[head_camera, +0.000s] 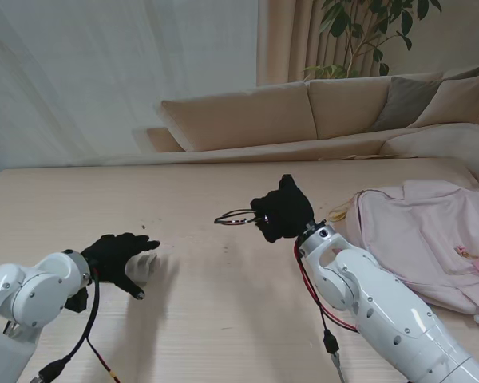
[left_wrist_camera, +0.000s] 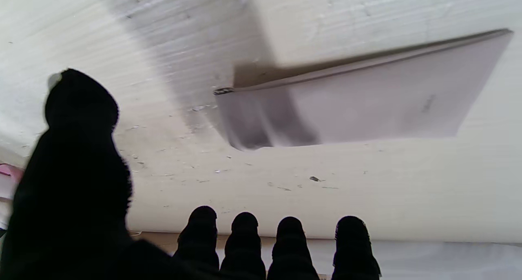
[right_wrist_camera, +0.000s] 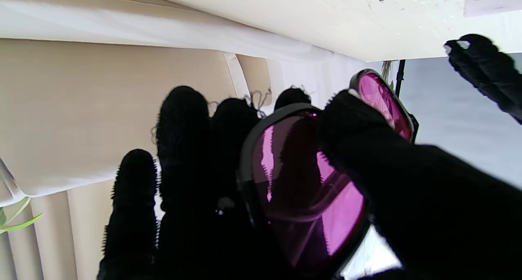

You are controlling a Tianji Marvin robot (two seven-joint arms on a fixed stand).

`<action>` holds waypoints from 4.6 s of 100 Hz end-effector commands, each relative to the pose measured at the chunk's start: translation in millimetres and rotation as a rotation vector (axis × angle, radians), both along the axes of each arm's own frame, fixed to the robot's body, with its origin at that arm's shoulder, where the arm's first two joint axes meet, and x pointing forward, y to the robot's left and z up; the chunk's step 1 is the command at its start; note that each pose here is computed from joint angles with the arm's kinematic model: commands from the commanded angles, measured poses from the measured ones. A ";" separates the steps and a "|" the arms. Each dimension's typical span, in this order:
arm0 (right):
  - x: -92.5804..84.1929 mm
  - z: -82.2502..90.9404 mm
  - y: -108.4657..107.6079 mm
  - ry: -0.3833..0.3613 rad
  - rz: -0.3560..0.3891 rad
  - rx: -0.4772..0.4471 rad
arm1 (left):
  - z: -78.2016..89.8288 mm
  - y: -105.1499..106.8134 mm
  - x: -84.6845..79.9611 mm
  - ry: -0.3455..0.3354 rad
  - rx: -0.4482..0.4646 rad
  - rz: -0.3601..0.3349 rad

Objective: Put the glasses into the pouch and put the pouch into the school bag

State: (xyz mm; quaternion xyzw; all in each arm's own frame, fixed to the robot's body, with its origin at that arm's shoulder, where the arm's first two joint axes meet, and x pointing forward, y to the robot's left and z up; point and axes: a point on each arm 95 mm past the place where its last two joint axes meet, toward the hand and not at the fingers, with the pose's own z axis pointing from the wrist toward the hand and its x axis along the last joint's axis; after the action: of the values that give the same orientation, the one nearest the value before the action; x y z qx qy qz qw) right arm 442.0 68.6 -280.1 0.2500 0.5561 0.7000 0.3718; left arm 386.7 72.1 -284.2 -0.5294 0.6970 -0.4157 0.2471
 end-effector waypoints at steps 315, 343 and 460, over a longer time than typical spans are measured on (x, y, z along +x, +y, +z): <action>-9.3 -10.0 -10.5 0.021 0.012 0.044 | -43.8 -26.5 38.6 -0.053 -0.065 0.018; -21.4 9.5 3.3 0.037 0.066 0.054 | -1.9 -62.9 35.8 -0.185 -0.199 -0.040; -10.7 25.7 51.5 0.103 0.096 -0.105 | 18.6 -112.9 31.5 -0.204 -0.400 -0.051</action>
State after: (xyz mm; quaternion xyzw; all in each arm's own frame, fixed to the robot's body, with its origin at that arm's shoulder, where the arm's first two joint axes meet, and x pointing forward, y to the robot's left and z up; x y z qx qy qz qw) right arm 431.4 117.1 -259.1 0.2468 0.6149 0.6759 0.3228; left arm 419.7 -33.5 -269.8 -0.5113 0.5819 -0.5989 0.2032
